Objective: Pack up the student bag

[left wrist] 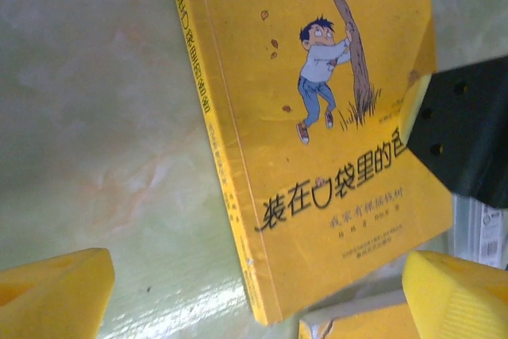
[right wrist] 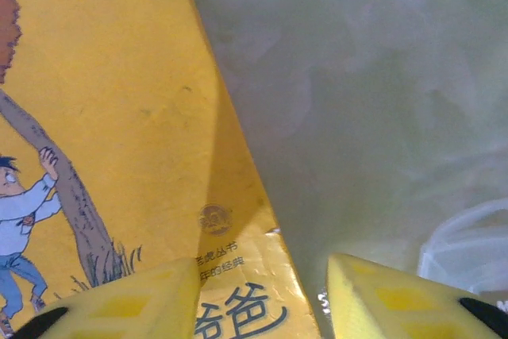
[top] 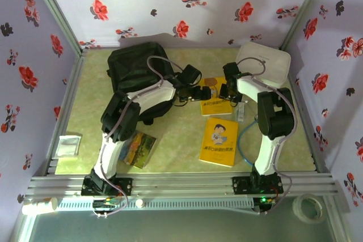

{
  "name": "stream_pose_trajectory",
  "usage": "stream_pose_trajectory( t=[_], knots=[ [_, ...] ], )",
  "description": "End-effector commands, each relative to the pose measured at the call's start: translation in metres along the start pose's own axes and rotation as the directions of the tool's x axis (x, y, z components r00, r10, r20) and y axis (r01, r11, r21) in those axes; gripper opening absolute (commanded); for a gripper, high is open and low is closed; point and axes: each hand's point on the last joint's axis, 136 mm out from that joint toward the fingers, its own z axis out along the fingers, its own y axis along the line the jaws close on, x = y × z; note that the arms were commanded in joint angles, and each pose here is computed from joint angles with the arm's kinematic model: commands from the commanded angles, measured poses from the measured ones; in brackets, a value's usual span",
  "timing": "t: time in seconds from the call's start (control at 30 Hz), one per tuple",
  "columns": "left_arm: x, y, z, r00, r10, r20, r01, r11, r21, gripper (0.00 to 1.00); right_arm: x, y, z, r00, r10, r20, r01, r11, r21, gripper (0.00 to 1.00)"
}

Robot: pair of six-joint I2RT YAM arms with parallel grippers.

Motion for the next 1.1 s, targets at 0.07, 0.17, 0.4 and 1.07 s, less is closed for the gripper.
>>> stream_pose_trajectory(
  t=[0.07, 0.17, 0.4, 1.07],
  knots=[
    [0.007, 0.001, 0.018, 0.997, -0.059, -0.048, 0.058, 0.998, -0.022, 0.82, 0.013, 0.017, 0.002, 0.996, -0.053, -0.069, 0.046, 0.994, -0.095, 0.34],
    [0.012, 0.007, 0.029, 0.995, -0.067, -0.067, 0.064, 0.997, -0.042, 0.76, 0.02, 0.031, 0.001, 0.992, -0.082, -0.092, 0.064, 0.982, -0.177, 0.32],
    [0.015, 0.022, 0.04, 0.993, -0.066, -0.1, 0.059, 0.996, -0.074, 0.68, 0.024, 0.036, 0.003, 0.991, -0.086, -0.099, 0.064, 0.976, -0.208, 0.29],
    [-0.005, -0.039, 0.01, 0.986, -0.099, -0.138, 0.124, 0.973, 0.194, 0.61, 0.037, 0.046, 0.015, 0.987, -0.011, -0.161, -0.034, 0.961, -0.274, 0.25]
  ],
)
